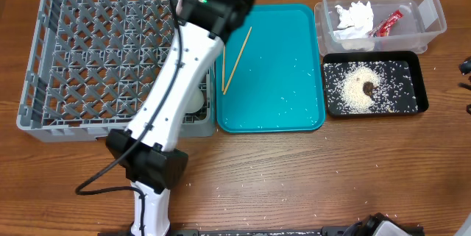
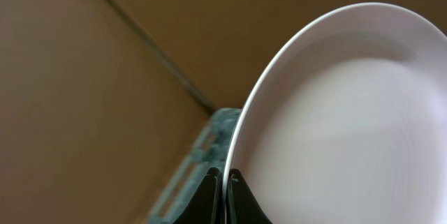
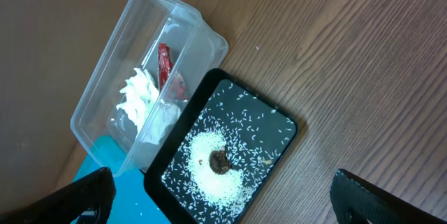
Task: Sort waste into correct bins and load items into the dishwasher
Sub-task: 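Stand the white plate upright in the rack's back row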
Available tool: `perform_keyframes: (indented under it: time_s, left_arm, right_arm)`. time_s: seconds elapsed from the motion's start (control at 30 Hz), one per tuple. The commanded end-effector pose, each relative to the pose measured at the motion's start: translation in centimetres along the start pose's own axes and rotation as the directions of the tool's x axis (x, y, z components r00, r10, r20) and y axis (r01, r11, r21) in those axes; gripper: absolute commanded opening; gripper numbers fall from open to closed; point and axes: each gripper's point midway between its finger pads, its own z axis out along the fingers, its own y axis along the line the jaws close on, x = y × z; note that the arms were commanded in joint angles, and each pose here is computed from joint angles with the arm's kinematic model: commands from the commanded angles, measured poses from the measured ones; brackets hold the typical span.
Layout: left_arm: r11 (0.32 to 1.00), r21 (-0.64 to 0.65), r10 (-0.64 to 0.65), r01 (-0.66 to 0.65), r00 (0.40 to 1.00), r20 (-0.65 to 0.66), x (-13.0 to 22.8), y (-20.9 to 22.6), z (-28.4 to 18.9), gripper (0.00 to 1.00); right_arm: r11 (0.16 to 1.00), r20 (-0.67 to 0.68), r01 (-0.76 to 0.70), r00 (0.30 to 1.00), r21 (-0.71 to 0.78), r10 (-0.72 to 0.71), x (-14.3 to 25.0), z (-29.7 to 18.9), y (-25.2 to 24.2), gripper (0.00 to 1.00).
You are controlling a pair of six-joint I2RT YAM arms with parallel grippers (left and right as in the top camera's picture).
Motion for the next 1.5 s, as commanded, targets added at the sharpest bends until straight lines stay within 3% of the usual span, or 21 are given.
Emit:
perform_keyframes:
  time_s: [0.0,0.13,0.4,0.67,0.83,1.0,1.03,1.07,1.1,1.13,1.17,1.33,1.47]
  left_arm:
    - [0.970,-0.169,0.157,-0.173,0.982,-0.107,2.0,4.4,5.4,0.04]
    - [0.960,-0.208,0.149,-0.188,0.971,-0.189,4.5,6.5,10.3,0.04]
    - [0.932,-0.125,0.310,-0.340,0.927,-0.210,6.6,1.8,14.5,0.04]
    - [0.900,-0.076,0.400,-0.429,0.883,-0.246,10.3,-3.0,17.0,0.04]
    - [0.903,0.100,0.429,-0.418,0.883,-0.189,11.5,-7.0,17.6,0.04]
    - [0.910,0.114,0.413,-0.398,0.892,-0.185,11.7,-7.8,17.5,0.04]
    - [0.914,0.112,0.406,-0.391,0.895,-0.186,11.7,-7.8,17.5,0.06]
    - [0.919,0.110,0.393,-0.378,0.900,-0.190,11.8,-7.8,17.5,0.16]
    - [0.928,0.105,0.372,-0.358,0.908,-0.192,11.8,-7.8,17.5,0.47]
    - [0.934,0.101,0.357,-0.344,0.914,-0.194,11.8,-7.8,17.5,0.65]
    - [0.937,0.098,0.349,-0.335,0.917,-0.195,11.7,-7.7,17.4,0.71]
    - [0.957,0.143,0.274,-0.253,0.949,-0.153,9.3,-8.7,13.7,0.80]
    - [0.902,0.376,0.247,-0.213,0.968,-0.044,5.5,-11.0,6.0,0.81]
  right_arm:
    - [1.000,0.025,0.003,1.000,-0.019,-0.002,-0.7,-0.7,0.6,1.00]
    - [1.000,0.025,0.002,1.000,-0.019,-0.002,-0.7,-0.7,0.6,1.00]
    - [1.000,0.025,0.002,1.000,-0.019,-0.002,-0.7,-0.7,0.6,1.00]
    - [1.000,0.025,0.002,1.000,-0.019,-0.002,-0.7,-0.7,0.6,1.00]
    - [1.000,0.025,0.002,1.000,-0.019,-0.002,-0.7,-0.7,0.6,1.00]
    - [1.000,0.025,0.002,1.000,-0.019,-0.002,-0.7,-0.7,0.6,1.00]
    - [1.000,0.025,0.003,1.000,-0.019,-0.002,-0.7,-0.7,0.6,1.00]
    - [1.000,0.025,0.002,1.000,-0.019,-0.002,-0.7,-0.7,0.6,1.00]
    - [1.000,0.025,0.002,1.000,-0.019,-0.002,-0.7,-0.7,0.6,1.00]
    - [1.000,0.025,0.002,1.000,-0.019,-0.002,-0.7,-0.7,0.6,1.00]
    - [1.000,0.025,0.002,1.000,-0.019,-0.002,-0.7,-0.7,0.6,1.00]
    - [1.000,0.025,0.003,1.000,-0.019,-0.002,-0.7,-0.7,0.6,1.00]
    - [1.000,0.025,0.002,1.000,-0.019,-0.002,-0.7,-0.7,0.6,1.00]
